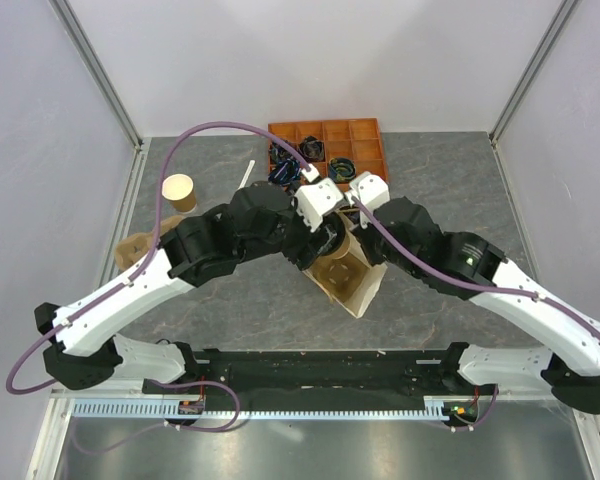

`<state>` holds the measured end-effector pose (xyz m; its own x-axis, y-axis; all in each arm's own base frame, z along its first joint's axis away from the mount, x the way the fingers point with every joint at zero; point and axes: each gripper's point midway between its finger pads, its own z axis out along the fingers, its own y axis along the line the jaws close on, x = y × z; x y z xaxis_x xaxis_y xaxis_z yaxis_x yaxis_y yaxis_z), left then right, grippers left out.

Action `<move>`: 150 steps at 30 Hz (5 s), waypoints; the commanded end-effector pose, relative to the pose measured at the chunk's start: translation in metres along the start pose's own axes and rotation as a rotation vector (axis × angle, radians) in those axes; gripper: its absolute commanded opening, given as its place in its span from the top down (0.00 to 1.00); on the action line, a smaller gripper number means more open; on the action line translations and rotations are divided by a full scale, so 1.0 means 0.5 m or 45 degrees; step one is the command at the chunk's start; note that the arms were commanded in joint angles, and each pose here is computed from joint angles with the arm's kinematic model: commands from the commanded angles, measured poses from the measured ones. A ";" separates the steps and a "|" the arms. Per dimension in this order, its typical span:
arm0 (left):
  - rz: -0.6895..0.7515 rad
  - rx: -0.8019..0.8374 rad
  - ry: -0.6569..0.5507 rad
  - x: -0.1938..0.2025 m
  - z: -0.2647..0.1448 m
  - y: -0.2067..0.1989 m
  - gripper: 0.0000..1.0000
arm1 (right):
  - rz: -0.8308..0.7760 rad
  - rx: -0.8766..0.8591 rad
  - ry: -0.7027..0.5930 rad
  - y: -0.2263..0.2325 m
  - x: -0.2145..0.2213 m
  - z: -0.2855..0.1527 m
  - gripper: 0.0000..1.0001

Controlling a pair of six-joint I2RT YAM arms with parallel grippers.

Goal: Pack the takeout coffee

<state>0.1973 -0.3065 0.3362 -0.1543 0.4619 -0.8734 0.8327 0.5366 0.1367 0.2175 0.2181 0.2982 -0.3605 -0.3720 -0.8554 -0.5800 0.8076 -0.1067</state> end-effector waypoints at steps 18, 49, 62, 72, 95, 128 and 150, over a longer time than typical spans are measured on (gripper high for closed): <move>-0.078 -0.043 -0.024 0.026 0.097 0.077 0.73 | 0.346 -0.194 -0.129 0.072 -0.120 -0.010 1.00; 0.330 0.134 -0.116 0.172 0.092 -0.027 0.74 | 0.215 -0.330 -0.369 0.060 -0.005 -0.034 1.00; 0.514 0.040 -0.271 0.139 0.135 -0.042 0.73 | 0.301 -0.318 -0.299 0.053 0.047 -0.042 1.00; 0.562 0.048 -0.229 0.121 0.145 -0.046 0.74 | 0.376 -0.397 -0.318 0.066 0.015 -0.061 1.00; 0.534 0.080 -0.205 0.106 0.172 -0.059 0.77 | 0.432 -0.286 -0.074 0.016 0.039 -0.044 1.00; 1.289 0.490 -0.494 0.048 0.047 -0.145 0.85 | -0.379 -1.046 0.018 0.118 0.021 -0.072 1.00; 1.353 0.435 -0.313 0.121 0.117 -0.134 0.87 | -0.455 -1.340 0.142 0.153 0.024 -0.068 1.00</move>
<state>0.1432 -0.3376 0.2355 0.7273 0.4193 -0.5433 0.6821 -0.3544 0.6396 0.1649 0.2464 0.2863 -0.0834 -0.6284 -0.7734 -0.9935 -0.0077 0.1133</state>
